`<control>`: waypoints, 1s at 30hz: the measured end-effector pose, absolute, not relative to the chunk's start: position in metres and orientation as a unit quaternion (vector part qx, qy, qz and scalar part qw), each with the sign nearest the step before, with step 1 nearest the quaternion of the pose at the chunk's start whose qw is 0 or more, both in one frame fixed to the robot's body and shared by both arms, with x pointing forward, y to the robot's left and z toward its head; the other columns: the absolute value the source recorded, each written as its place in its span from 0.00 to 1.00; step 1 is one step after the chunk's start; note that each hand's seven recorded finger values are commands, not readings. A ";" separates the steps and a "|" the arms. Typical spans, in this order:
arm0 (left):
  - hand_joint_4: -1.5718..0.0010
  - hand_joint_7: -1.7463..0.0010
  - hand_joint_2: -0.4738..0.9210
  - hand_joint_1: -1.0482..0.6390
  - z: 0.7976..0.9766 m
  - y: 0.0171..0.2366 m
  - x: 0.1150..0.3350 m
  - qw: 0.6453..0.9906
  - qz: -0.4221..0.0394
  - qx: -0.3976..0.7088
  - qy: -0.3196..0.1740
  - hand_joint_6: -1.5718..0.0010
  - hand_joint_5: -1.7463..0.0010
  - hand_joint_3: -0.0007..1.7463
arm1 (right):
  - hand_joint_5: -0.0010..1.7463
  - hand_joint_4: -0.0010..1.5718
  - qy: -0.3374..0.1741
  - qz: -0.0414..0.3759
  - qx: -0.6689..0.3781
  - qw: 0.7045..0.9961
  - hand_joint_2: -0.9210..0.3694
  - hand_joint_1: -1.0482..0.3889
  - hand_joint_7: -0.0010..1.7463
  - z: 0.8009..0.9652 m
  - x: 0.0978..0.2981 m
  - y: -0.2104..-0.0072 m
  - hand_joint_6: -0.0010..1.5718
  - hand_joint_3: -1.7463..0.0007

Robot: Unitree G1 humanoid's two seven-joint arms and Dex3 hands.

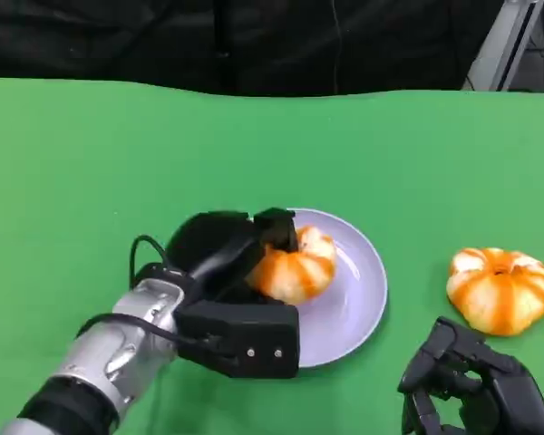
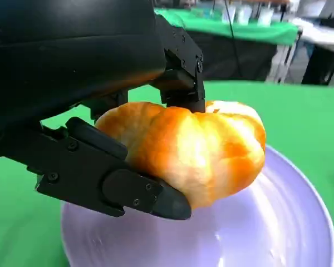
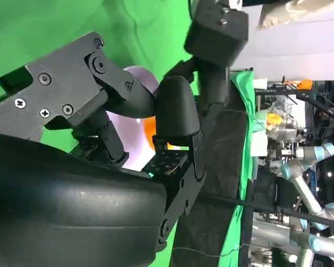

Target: Grasp the bread from the table and place it into the plate.

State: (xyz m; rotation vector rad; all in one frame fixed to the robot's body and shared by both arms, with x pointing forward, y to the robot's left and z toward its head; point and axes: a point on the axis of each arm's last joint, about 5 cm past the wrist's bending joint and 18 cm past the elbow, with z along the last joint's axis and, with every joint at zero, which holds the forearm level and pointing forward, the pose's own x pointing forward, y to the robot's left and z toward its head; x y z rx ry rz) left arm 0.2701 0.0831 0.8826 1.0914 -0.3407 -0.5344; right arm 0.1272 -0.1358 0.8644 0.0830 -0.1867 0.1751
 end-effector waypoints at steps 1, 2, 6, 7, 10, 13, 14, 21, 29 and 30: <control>0.58 0.00 1.00 0.56 0.883 0.083 0.271 0.807 -0.250 0.510 -0.159 0.67 0.00 0.14 | 1.00 0.51 -0.093 0.087 0.041 0.991 0.25 0.62 0.89 0.864 0.127 -0.136 0.48 0.36; 0.58 0.00 1.00 0.56 0.883 0.082 0.271 0.807 -0.251 0.510 -0.158 0.66 0.00 0.14 | 1.00 0.51 -0.093 0.086 0.042 0.991 0.25 0.62 0.89 0.864 0.127 -0.136 0.48 0.36; 0.60 0.52 1.00 0.46 0.873 0.078 0.270 0.810 -0.269 0.503 -0.137 0.53 0.35 0.14 | 1.00 0.51 -0.095 0.087 0.045 0.991 0.26 0.61 0.89 0.865 0.127 -0.134 0.48 0.36; 0.64 0.74 1.00 0.38 0.871 0.077 0.269 0.810 -0.274 0.501 -0.136 0.54 0.60 0.18 | 1.00 0.51 -0.097 0.087 0.046 0.990 0.25 0.61 0.89 0.865 0.127 -0.134 0.48 0.36; 0.87 0.98 1.00 0.12 0.872 0.079 0.269 0.800 -0.302 0.502 -0.130 0.72 0.96 0.29 | 1.00 0.51 -0.100 0.088 0.048 0.990 0.25 0.60 0.89 0.865 0.128 -0.133 0.48 0.37; 0.96 1.00 1.00 0.04 0.873 0.085 0.270 0.792 -0.321 0.506 -0.118 0.84 1.00 0.37 | 1.00 0.51 -0.100 0.087 0.049 0.990 0.25 0.60 0.89 0.865 0.127 -0.132 0.48 0.37; 0.98 1.00 1.00 0.02 0.874 0.086 0.270 0.789 -0.326 0.507 -0.117 0.88 1.00 0.39 | 1.00 0.51 -0.100 0.087 0.049 0.990 0.24 0.61 0.89 0.865 0.127 -0.132 0.48 0.37; 1.00 1.00 1.00 0.00 0.888 0.093 0.272 0.769 -0.341 0.523 -0.137 0.95 1.00 0.45 | 1.00 0.51 -0.101 0.088 0.047 0.990 0.24 0.62 0.88 0.865 0.129 -0.133 0.48 0.38; 1.00 1.00 1.00 0.00 0.887 0.094 0.270 0.770 -0.346 0.519 -0.136 0.95 1.00 0.45 | 1.00 0.51 -0.100 0.090 0.047 0.990 0.24 0.62 0.88 0.865 0.129 -0.134 0.48 0.38; 1.00 1.00 1.00 0.00 0.886 0.094 0.270 0.770 -0.346 0.519 -0.135 0.95 1.00 0.45 | 1.00 0.51 -0.099 0.089 0.047 0.990 0.24 0.62 0.88 0.865 0.129 -0.134 0.48 0.38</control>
